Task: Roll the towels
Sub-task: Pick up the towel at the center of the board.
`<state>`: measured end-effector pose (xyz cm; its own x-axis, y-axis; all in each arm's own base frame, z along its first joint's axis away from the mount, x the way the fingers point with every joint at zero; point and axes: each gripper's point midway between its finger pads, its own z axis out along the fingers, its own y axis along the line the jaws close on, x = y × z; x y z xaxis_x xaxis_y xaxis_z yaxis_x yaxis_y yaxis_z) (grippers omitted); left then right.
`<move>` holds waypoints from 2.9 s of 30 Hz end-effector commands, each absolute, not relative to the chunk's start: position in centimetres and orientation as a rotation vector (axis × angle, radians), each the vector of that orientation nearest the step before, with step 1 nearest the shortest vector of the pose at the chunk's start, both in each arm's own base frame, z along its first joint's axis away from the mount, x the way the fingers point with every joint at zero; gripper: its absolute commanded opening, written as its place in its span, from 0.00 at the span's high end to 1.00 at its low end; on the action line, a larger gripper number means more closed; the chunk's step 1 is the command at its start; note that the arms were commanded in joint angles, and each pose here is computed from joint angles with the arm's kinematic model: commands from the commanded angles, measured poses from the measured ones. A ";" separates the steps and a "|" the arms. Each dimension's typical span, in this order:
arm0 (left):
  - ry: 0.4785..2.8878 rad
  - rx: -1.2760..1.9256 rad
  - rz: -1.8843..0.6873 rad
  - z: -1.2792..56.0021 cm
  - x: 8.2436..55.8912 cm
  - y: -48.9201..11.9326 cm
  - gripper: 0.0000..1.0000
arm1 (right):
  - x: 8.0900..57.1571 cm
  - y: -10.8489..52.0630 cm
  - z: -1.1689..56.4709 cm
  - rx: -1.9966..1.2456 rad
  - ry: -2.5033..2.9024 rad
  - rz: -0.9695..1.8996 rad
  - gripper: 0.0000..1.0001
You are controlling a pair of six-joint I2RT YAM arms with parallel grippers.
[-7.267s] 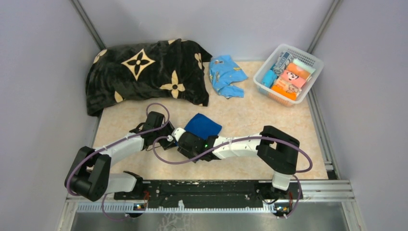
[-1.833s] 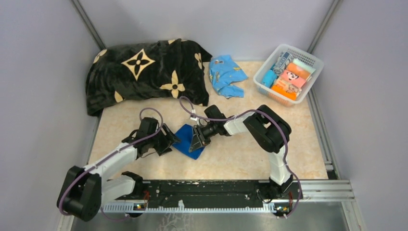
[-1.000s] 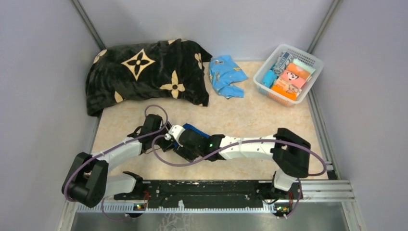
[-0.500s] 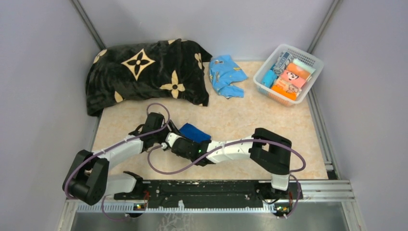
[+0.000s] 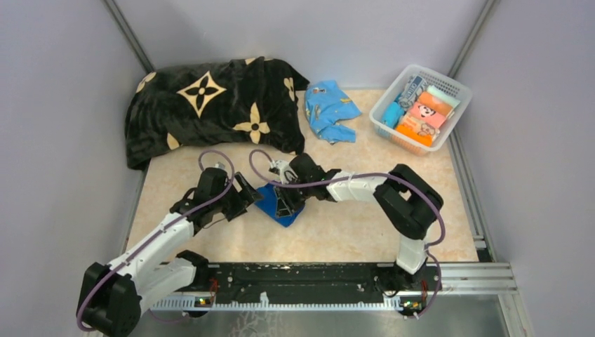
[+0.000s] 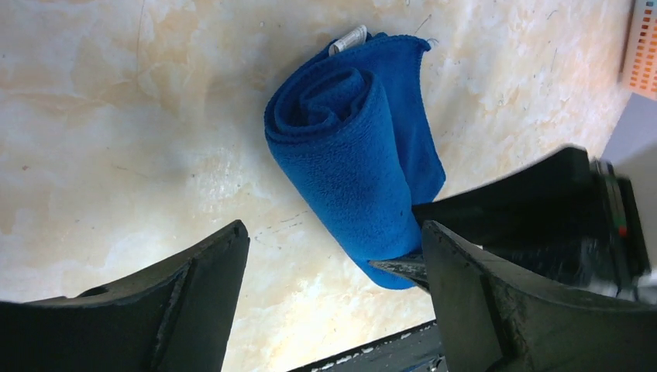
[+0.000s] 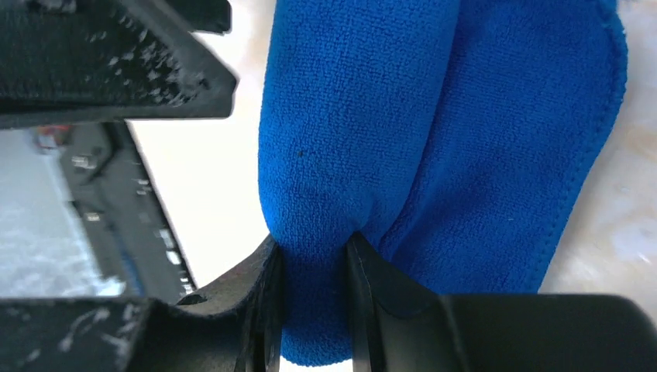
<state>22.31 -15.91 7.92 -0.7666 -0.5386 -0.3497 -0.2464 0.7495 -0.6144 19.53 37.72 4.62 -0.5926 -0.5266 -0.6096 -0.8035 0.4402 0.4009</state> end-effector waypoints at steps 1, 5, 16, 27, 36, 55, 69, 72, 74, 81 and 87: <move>2.457 -0.604 -0.785 7.0 21.1 -16.0 0.12 | 15.0 37.9 4.7 -1.038 2.436 1.588 0.75; 2.443 -0.596 -0.837 6.9 21.6 -16.8 0.13 | 15.9 37.2 4.3 -0.863 2.467 1.844 0.75; 2.486 -0.571 -0.807 5.3 24.6 -18.1 0.22 | 17.7 34.8 1.6 -0.435 2.525 2.042 0.69; 2.631 -0.610 -0.697 1.0 23.6 -17.6 0.34 | 20.4 32.1 1.2 -0.583 2.647 1.379 0.40; 2.706 -0.613 -0.641 -0.9 22.9 -17.4 0.35 | 23.6 30.4 7.5 -0.789 2.358 0.590 0.35; 2.758 -0.604 -0.590 -1.8 22.4 -17.1 0.34 | 21.4 37.2 6.1 -1.302 1.933 -0.056 0.25; 2.748 -0.579 -0.605 -1.2 23.0 -17.5 0.32 | 21.2 31.1 -1.5 -1.358 2.164 -0.245 0.34; 2.745 -0.571 -0.610 -1.0 23.3 -17.6 0.31 | 20.9 29.9 -2.5 -1.370 2.206 -0.262 0.39; 2.739 -0.565 -0.619 -0.7 23.7 -17.9 0.30 | 20.7 29.5 -2.9 -1.372 2.222 -0.273 0.46; 2.669 -0.542 -0.617 2.1 26.2 -17.8 0.20 | 19.5 28.3 -3.2 -1.319 2.346 -0.140 0.67; 2.523 -0.585 -0.597 7.0 29.7 -13.7 0.16 | 19.6 27.6 -0.9 -1.227 2.385 -0.043 0.83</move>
<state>27.54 -18.35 4.34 -0.8533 -0.4650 -0.2360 -0.2687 0.7800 -0.5651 22.97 34.70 3.10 -0.3516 -0.7077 -0.6128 -0.7491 0.6053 -0.2692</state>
